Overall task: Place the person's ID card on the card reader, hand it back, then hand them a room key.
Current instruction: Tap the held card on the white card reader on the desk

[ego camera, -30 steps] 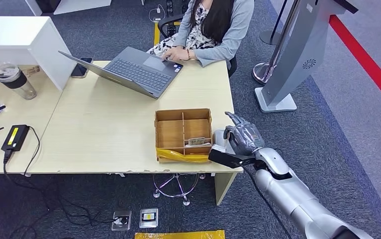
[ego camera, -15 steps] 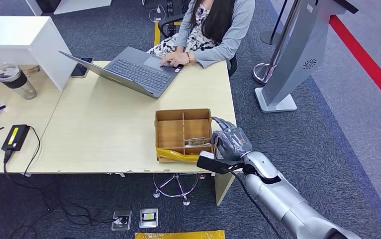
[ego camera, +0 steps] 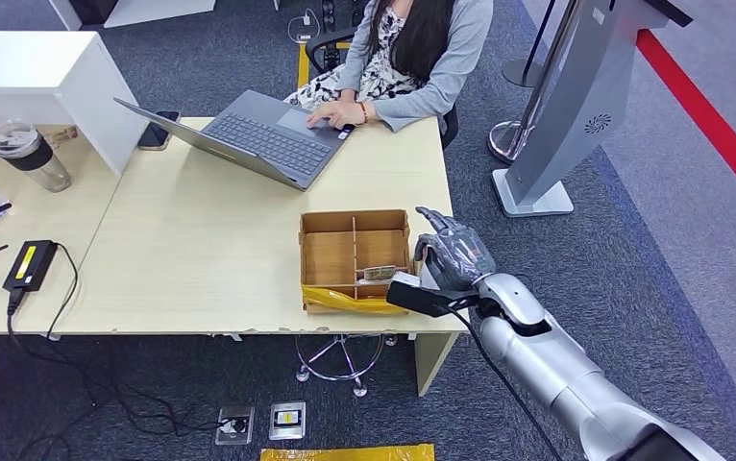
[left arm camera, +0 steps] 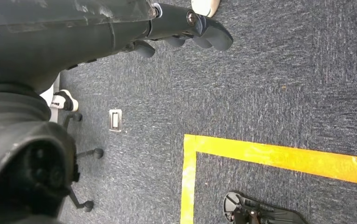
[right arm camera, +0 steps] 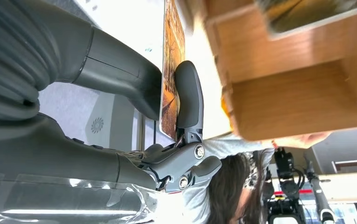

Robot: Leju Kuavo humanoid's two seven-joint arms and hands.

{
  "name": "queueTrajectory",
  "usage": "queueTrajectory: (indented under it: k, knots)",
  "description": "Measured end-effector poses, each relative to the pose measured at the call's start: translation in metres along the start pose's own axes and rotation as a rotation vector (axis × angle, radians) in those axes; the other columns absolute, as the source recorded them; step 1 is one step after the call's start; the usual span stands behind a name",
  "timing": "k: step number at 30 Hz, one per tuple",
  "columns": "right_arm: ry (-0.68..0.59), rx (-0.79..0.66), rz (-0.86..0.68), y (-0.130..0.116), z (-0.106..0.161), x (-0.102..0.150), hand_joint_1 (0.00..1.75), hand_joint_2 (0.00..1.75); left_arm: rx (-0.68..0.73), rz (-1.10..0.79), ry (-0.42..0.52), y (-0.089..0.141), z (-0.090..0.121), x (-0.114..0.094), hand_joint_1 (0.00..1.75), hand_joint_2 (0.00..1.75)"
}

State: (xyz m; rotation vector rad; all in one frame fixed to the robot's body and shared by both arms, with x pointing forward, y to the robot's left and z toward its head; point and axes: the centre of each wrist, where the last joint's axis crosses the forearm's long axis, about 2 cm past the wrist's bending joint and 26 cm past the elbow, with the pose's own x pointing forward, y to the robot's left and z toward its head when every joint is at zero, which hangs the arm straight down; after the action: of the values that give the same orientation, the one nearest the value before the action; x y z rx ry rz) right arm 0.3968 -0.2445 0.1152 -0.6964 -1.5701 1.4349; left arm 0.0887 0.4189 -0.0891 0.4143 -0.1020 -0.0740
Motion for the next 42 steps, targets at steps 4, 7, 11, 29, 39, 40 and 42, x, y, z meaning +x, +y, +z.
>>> queueTrajectory:
  k: [4, 7, 11, 29, 39, 40, 42]
  knots:
    - [0.008, 0.003, 0.016, -0.001, 0.002, -0.006, 1.75, 1.75, -0.001, 0.0, 0.001, 0.0, 0.0, 0.0, 0.0, 0.0]
    - [0.009, 0.009, 0.024, 0.0, 0.003, -0.008, 1.75, 1.75, 0.002, 0.002, 0.001, 0.0, 0.0, 0.0, 0.0, 0.0]
    - [0.009, 0.025, 0.029, 0.005, 0.006, -0.01, 1.75, 1.75, 0.01, 0.01, 0.004, 0.0, 0.0, 0.0, 0.0, 0.0]
    - [0.038, 0.077, -0.032, 0.023, 0.019, -0.018, 1.75, 1.75, 0.013, 0.011, 0.004, 0.001, 0.0, 0.0, 0.0, 0.0]
    - [0.046, 0.082, -0.03, 0.025, 0.02, -0.02, 1.75, 1.75, 0.013, 0.011, 0.004, 0.001, 0.0, 0.0, 0.0, 0.0]
    - [0.048, 0.081, -0.028, 0.025, 0.02, -0.021, 1.75, 1.75, 0.012, 0.011, 0.004, 0.001, 0.0, 0.0, 0.0, 0.0]
    - [0.05, 0.08, -0.029, 0.025, 0.021, -0.021, 1.75, 1.75, 0.012, 0.011, 0.004, 0.001, 0.0, 0.0, 0.0, 0.0]
